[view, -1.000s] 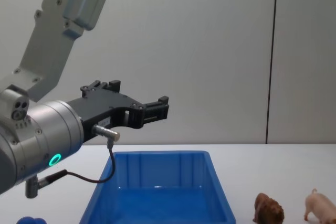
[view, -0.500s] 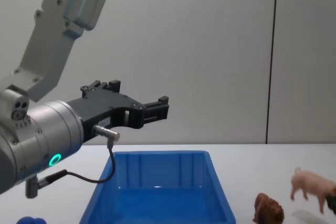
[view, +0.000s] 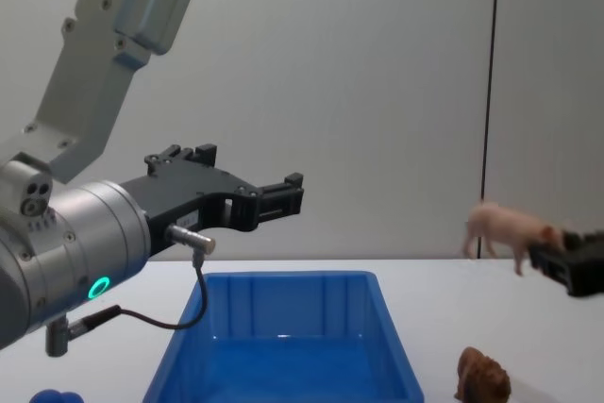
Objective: Pick up the two dolls from the table and place them into the box.
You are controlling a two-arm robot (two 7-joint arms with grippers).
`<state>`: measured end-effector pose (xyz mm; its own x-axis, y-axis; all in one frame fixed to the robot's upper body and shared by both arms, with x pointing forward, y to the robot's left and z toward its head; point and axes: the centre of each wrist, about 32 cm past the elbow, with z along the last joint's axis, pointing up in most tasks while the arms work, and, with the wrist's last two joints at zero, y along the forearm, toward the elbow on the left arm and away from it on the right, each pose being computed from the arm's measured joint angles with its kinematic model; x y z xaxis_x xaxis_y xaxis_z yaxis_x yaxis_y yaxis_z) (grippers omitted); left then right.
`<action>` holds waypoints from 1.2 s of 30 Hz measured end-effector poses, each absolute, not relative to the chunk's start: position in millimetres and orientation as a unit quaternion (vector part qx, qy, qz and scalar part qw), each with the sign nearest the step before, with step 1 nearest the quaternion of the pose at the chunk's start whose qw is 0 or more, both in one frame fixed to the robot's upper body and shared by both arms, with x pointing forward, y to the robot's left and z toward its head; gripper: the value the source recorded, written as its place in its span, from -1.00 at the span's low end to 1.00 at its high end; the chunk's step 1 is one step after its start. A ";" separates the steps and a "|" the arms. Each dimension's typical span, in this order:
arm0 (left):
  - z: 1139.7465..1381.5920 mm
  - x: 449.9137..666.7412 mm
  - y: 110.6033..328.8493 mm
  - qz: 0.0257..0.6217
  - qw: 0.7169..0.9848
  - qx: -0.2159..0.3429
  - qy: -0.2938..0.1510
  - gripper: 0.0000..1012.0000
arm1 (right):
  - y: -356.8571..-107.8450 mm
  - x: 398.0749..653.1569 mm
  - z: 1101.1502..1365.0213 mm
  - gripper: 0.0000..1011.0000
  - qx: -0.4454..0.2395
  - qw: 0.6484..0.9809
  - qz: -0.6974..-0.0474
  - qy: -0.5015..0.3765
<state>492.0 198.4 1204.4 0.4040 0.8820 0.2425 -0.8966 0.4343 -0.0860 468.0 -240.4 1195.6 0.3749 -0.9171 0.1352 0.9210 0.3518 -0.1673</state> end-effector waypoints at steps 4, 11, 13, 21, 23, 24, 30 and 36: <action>1204.4 492.0 198.4 0.531 0.837 0.029 -0.126 0.98 | -234.1 474.6 1206.5 -0.52 -0.103 0.835 -0.540 -0.016; 1204.4 492.0 198.4 0.531 0.837 0.029 -0.126 0.98 | -217.9 489.5 1220.7 -0.52 -0.112 0.860 -0.498 -0.014; 1204.4 492.0 198.4 0.531 0.837 0.029 -0.126 0.98 | -214.3 492.5 1221.7 -0.52 -0.115 0.863 -0.492 -0.011; 1204.4 492.0 198.4 0.531 0.837 0.029 -0.126 0.98 | -191.6 507.9 1218.0 -0.52 -0.146 0.881 -0.450 0.011; 1204.4 492.0 198.4 0.531 0.837 0.029 -0.126 0.98 | -187.9 509.7 1216.9 -0.52 -0.150 0.884 -0.442 0.014; 1204.4 492.0 198.4 0.531 0.837 0.029 -0.126 0.98 | -183.9 511.4 1215.6 -0.52 -0.153 0.887 -0.436 0.016; 1204.4 492.0 198.4 0.531 0.837 0.029 -0.126 0.98 | -172.2 514.5 1212.2 -0.40 -0.159 0.897 -0.413 0.017; 1204.4 492.0 198.4 0.531 0.837 0.029 -0.126 0.98 | -163.0 515.5 1209.8 0.00 -0.157 0.905 -0.395 0.013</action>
